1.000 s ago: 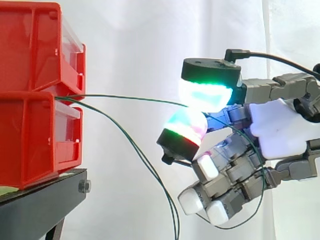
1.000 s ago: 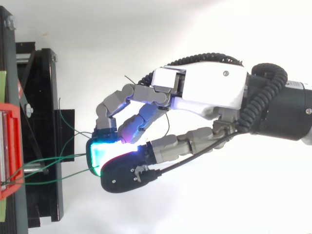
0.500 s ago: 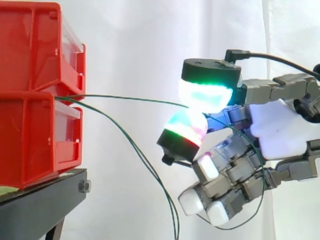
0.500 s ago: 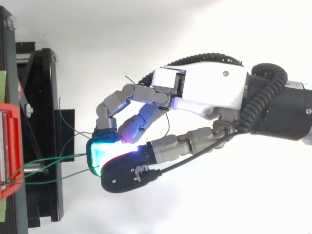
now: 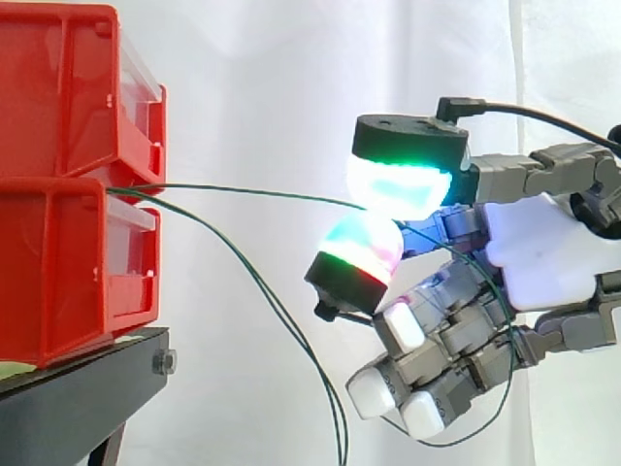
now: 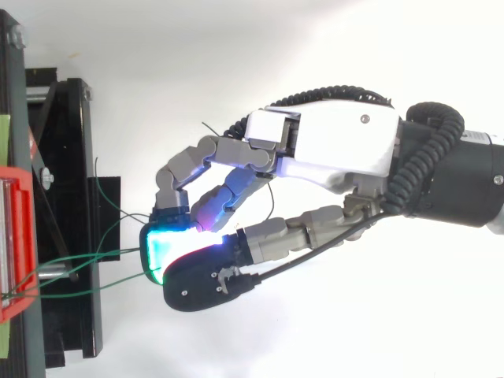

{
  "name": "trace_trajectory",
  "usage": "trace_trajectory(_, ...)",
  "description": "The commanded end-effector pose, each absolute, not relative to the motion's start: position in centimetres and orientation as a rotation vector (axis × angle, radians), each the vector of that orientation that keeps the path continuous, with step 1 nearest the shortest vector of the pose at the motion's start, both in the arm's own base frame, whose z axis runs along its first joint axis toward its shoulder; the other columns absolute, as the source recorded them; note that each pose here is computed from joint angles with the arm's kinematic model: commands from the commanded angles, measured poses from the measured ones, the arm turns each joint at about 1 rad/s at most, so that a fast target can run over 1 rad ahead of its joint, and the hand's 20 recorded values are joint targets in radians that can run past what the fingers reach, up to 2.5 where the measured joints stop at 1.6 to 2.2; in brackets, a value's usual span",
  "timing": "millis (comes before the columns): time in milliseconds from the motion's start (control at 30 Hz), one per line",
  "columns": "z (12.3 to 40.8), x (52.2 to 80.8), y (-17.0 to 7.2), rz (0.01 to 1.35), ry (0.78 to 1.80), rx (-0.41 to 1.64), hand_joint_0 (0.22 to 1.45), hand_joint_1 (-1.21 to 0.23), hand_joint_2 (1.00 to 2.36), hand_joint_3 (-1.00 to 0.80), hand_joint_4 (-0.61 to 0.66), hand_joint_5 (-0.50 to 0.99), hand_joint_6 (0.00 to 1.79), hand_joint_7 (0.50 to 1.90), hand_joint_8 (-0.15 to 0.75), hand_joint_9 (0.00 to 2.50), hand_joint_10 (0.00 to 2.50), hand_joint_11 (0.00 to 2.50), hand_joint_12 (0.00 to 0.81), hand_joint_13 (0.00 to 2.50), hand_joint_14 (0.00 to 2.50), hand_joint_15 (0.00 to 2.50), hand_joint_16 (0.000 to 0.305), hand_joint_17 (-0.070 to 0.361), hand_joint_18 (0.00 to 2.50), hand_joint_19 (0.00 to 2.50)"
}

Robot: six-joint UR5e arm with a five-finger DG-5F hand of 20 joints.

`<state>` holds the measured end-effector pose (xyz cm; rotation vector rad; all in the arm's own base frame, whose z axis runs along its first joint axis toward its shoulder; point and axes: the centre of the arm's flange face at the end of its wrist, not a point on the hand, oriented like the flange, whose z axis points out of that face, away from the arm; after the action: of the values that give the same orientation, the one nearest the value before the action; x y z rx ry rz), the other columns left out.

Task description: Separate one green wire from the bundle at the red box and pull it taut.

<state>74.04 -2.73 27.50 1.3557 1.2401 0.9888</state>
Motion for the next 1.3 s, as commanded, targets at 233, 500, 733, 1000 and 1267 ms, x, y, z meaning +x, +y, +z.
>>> trace_trajectory(233, 27.46, 74.01, -2.74, 0.988, 1.241, 1.356, 0.60, -0.72, 1.02, -0.05, -0.07, -0.17, 0.89, 1.16, 0.287, 0.85, 0.02, 0.68, 0.347, 0.67, 0.01, 0.35, 0.048, 0.108, 0.70, 0.32)
trace_trajectory(500, 27.46, 74.01, -2.74, 0.988, 1.241, 1.356, 0.60, -0.71, 1.02, -0.05, -0.07, -0.17, 0.89, 1.16, 0.285, 0.85, 0.02, 0.68, 0.346, 0.68, 0.01, 0.34, 0.048, 0.108, 0.70, 0.32)
trace_trajectory(733, 27.52, 74.04, -2.73, 0.989, 1.240, 1.355, 0.60, -0.72, 1.02, -0.05, -0.07, -0.17, 0.89, 1.16, 0.288, 0.86, 0.01, 0.69, 0.349, 0.68, 0.01, 0.34, 0.048, 0.108, 0.70, 0.32)
trace_trajectory(1000, 27.46, 74.01, -2.74, 0.988, 1.241, 1.356, 0.60, -0.72, 1.02, -0.05, -0.07, -0.17, 0.89, 1.16, 0.289, 0.86, 0.01, 0.68, 0.350, 0.68, 0.01, 0.34, 0.048, 0.108, 0.70, 0.32)
trace_trajectory(1267, 27.46, 74.01, -2.74, 0.988, 1.241, 1.356, 0.60, -0.72, 1.02, -0.05, -0.07, -0.17, 0.89, 1.16, 0.283, 0.86, 0.02, 0.67, 0.346, 0.68, 0.01, 0.35, 0.048, 0.108, 0.70, 0.32)
